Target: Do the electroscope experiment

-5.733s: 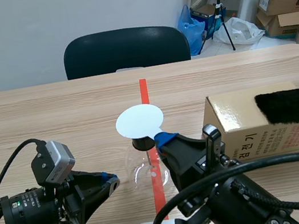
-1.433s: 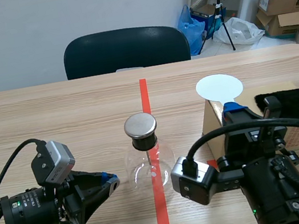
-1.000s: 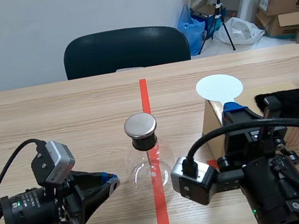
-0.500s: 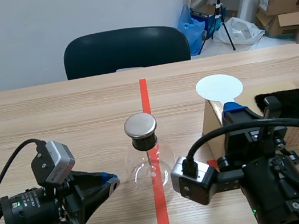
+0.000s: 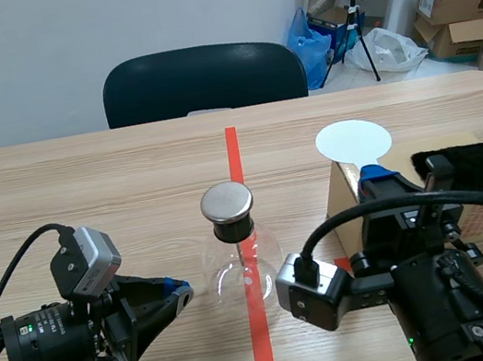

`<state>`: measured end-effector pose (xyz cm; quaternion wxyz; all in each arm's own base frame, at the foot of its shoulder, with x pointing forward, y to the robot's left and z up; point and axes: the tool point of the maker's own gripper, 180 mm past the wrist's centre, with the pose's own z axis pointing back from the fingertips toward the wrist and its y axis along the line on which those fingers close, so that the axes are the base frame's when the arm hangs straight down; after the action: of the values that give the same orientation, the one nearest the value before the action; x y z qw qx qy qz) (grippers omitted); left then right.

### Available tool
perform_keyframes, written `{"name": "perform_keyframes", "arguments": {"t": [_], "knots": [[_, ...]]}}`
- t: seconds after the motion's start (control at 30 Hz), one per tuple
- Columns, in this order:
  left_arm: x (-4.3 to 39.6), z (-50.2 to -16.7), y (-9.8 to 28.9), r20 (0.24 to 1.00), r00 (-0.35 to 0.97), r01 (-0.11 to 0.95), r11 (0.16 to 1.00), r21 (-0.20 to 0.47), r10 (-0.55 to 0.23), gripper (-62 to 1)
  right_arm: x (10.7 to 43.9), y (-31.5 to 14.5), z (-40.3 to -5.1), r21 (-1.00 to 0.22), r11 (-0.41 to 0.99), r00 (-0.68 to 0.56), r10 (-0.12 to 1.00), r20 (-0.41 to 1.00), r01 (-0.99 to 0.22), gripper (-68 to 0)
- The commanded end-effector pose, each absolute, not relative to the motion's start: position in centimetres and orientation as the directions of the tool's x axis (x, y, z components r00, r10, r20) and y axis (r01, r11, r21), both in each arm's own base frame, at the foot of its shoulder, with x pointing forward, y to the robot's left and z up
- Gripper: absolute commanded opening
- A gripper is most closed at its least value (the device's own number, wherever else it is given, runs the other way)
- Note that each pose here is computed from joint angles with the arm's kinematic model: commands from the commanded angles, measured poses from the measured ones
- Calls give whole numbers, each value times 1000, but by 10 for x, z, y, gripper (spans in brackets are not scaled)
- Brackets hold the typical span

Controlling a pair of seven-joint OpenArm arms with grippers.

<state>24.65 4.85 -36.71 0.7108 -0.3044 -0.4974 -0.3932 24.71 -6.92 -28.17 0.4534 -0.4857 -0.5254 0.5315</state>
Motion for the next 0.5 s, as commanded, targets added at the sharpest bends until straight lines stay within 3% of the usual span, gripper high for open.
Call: {"name": "perform_keyframes", "arguments": {"t": [0.0,0.47], "knots": [[248,-360,45,956,182,861,507,-43,-229,-571,251,-72,-274,-998,-35,-110,993,-41,58,-666],[248,-360,45,956,182,861,507,-43,-229,-571,258,-91,-274,-999,-6,-98,995,-11,49,-665]]}}
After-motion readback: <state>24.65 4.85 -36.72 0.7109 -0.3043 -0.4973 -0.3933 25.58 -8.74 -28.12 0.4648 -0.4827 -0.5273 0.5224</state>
